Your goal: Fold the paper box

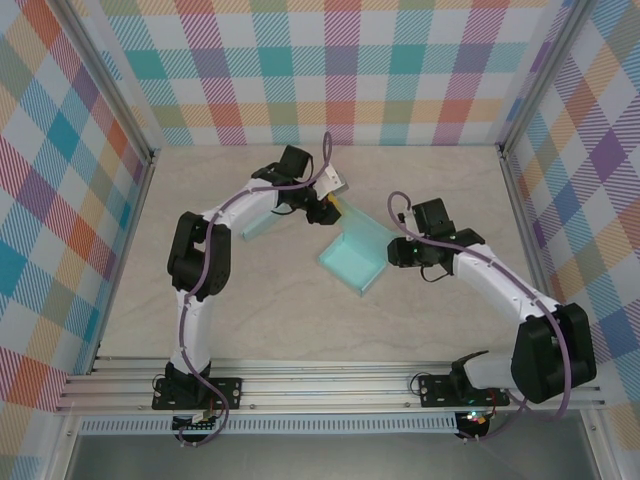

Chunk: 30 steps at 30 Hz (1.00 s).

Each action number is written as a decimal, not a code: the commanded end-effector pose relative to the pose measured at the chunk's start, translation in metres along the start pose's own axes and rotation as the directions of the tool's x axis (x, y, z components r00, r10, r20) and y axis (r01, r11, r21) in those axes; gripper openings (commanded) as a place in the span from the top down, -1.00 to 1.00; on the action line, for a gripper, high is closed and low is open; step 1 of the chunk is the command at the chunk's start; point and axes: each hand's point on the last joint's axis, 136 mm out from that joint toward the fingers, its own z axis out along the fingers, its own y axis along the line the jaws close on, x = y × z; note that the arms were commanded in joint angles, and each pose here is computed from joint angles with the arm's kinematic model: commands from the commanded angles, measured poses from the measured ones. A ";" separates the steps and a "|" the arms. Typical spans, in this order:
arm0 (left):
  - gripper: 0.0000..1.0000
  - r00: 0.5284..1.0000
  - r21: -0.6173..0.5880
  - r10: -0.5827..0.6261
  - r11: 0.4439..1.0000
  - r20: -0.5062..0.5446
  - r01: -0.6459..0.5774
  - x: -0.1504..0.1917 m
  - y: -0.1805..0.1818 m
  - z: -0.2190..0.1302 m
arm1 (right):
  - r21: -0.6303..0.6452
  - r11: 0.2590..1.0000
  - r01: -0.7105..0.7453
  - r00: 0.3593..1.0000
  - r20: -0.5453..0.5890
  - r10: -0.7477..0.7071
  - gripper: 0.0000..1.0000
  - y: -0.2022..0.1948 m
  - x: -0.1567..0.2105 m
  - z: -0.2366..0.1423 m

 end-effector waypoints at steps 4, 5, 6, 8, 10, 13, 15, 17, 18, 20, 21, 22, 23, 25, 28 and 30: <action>0.67 0.999 0.016 -0.036 0.999 0.030 0.035 -0.009 -0.009 0.004 | 0.033 0.999 0.040 0.998 0.046 -0.041 0.75 0.004 -0.021 0.002; 0.75 0.998 -0.006 -0.043 0.999 0.035 0.043 -0.010 -0.007 0.003 | 0.044 0.998 0.041 0.998 0.045 -0.043 0.79 0.003 -0.022 0.003; 0.83 0.998 -0.028 -0.054 0.998 0.040 0.055 -0.010 -0.006 0.003 | 0.059 0.997 0.040 0.998 0.047 -0.042 0.82 0.002 -0.023 0.004; 0.89 0.997 -0.066 -0.060 0.996 0.049 0.063 -0.012 -0.005 0.001 | 0.083 0.996 0.039 0.998 0.052 -0.044 0.85 0.000 -0.025 0.005; 0.91 0.997 -0.102 -0.058 0.993 0.057 0.064 -0.013 -0.007 -0.001 | 0.109 0.993 0.046 0.997 0.064 -0.053 0.88 -0.001 -0.030 0.006; 0.98 0.995 -0.174 -0.053 0.982 0.080 0.066 -0.018 -0.005 -0.005 | 0.143 0.988 0.065 0.993 0.091 -0.078 0.91 -0.001 -0.040 0.007; 0.99 0.993 -0.215 -0.066 0.973 0.096 0.086 -0.019 -0.003 -0.009 | 0.169 0.982 0.089 0.988 0.112 -0.109 0.96 0.000 -0.049 0.008; 0.93 0.990 -0.235 -0.076 0.967 0.118 0.102 -0.020 -0.002 -0.013 | 0.177 0.975 0.136 0.979 0.129 -0.160 0.99 0.004 -0.056 0.009; 0.91 0.988 -0.249 -0.080 0.962 0.132 0.111 -0.022 -0.002 -0.017 | 0.172 0.971 0.163 0.972 0.141 -0.188 1.00 0.008 -0.059 0.009; 0.85 0.987 -0.264 -0.075 0.958 0.141 0.111 -0.024 -0.002 -0.021 | 0.137 0.964 0.230 0.954 0.165 -0.251 1.00 0.019 -0.064 0.009; 0.80 0.987 -0.277 -0.073 0.954 0.141 0.110 -0.024 0.000 -0.023 | 0.117 0.956 0.269 0.941 0.179 -0.286 1.00 0.025 -0.065 0.009; 0.76 0.988 -0.293 -0.071 0.950 0.139 0.109 -0.024 0.002 -0.025 | 0.107 0.949 0.296 0.932 0.188 -0.311 1.00 0.028 -0.066 0.009; 0.68 0.988 -0.313 -0.069 0.944 0.138 0.109 -0.023 0.005 -0.026 | 0.096 0.941 0.326 0.920 0.196 -0.339 1.00 0.032 -0.066 0.008; 0.57 0.989 -0.349 -0.064 0.931 0.136 0.108 -0.022 0.012 -0.030 | 0.090 0.927 0.365 0.904 0.204 -0.376 1.00 0.036 -0.067 0.007; 0.42 0.991 -0.381 -0.056 0.919 0.124 0.100 -0.019 0.020 -0.033 | 0.071 0.903 0.423 0.881 0.200 -0.428 1.00 0.041 -0.066 0.008; 0.41 0.991 -0.381 -0.055 0.919 0.124 0.098 -0.020 0.025 -0.034 | 0.057 0.897 0.439 0.876 0.196 -0.441 1.00 0.044 -0.065 0.009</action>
